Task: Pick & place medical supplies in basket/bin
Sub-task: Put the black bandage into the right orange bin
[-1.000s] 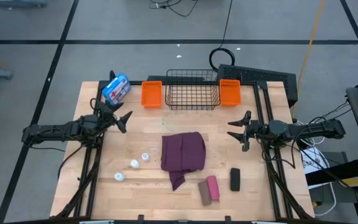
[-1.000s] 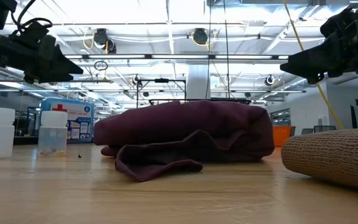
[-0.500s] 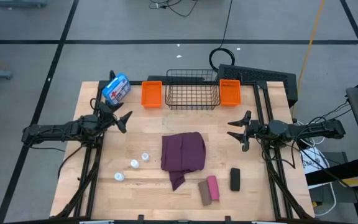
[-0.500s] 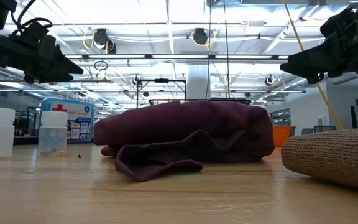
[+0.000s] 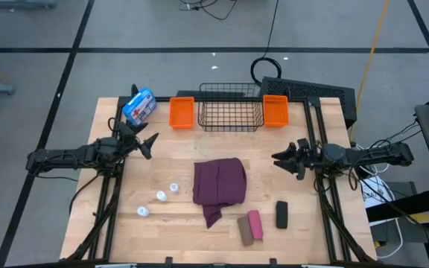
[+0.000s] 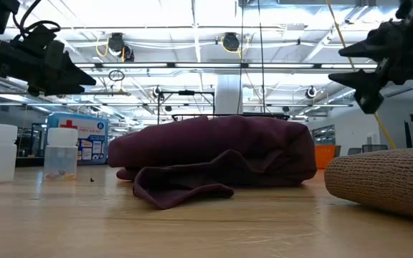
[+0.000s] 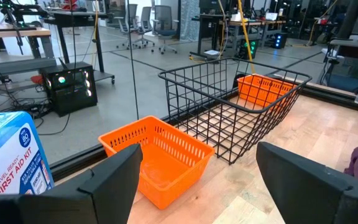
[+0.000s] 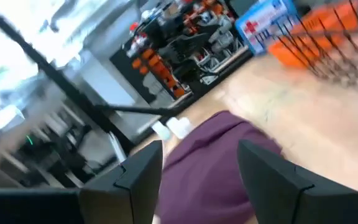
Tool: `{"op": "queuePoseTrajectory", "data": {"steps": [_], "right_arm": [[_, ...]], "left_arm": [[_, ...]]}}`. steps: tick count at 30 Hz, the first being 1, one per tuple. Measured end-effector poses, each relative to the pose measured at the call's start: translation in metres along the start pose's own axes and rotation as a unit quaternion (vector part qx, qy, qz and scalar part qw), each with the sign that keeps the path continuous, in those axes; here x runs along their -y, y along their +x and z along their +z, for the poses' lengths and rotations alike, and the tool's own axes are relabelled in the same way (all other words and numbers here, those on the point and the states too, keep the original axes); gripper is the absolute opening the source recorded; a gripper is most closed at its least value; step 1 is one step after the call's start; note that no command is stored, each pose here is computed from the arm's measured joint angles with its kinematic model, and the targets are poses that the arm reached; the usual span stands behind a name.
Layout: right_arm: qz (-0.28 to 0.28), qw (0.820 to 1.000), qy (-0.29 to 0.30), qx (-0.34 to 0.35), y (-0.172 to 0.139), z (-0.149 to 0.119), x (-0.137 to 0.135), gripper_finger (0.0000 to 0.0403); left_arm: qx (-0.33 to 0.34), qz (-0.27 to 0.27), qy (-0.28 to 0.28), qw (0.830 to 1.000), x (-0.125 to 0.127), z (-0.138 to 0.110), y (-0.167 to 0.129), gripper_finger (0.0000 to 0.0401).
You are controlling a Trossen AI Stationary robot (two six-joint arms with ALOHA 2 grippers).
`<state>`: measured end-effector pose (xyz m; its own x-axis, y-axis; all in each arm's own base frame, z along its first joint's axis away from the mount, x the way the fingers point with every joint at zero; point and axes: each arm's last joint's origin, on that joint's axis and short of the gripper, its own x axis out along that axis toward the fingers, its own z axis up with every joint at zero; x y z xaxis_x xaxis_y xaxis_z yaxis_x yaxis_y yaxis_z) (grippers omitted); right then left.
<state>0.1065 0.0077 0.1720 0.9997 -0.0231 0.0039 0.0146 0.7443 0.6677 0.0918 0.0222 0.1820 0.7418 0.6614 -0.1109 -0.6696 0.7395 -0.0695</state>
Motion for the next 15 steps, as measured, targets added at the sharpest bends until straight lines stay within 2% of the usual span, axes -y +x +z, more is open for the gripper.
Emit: {"op": "queuePoseTrajectory", "data": {"steps": [2, 5, 8, 10, 12, 15], "right_arm": [[-0.019, 0.999, 0.025, 0.018, 0.0, 0.001, 0.001, 0.0196], [-0.071, 0.995, 0.033, 0.06, 0.0, 0.003, 0.005, 0.0197], [-0.075, 0.993, 0.058, 0.07, 0.0, 0.003, 0.005, 0.0197], [-0.03, 0.994, 0.06, 0.09, 0.002, 0.01, -0.002, 0.0198], [0.067, 0.991, 0.035, 0.111, 0.002, 0.019, -0.016, 0.02], [0.229, 0.961, -0.026, 0.153, -0.002, 0.031, -0.04, 0.0206]], "left_arm": [[0.0, 0.0, 0.0, 1.0, 0.0, 0.0, 0.0, 0.0324], [0.0, 0.0, 0.0, 1.0, 0.0, 0.0, 0.0, 0.0324], [0.0, 0.0, 0.0, 1.0, 0.0, 0.0, 0.0, 0.0324], [0.0, 0.0, 0.0, 1.0, 0.0, 0.0, 0.0, 0.0324], [0.0, 0.0, 0.0, 1.0, 0.0, 0.0, 0.0, 0.0324], [0.0, 0.0, 0.0, 1.0, 0.0, 0.0, 0.0, 0.0324]]}}
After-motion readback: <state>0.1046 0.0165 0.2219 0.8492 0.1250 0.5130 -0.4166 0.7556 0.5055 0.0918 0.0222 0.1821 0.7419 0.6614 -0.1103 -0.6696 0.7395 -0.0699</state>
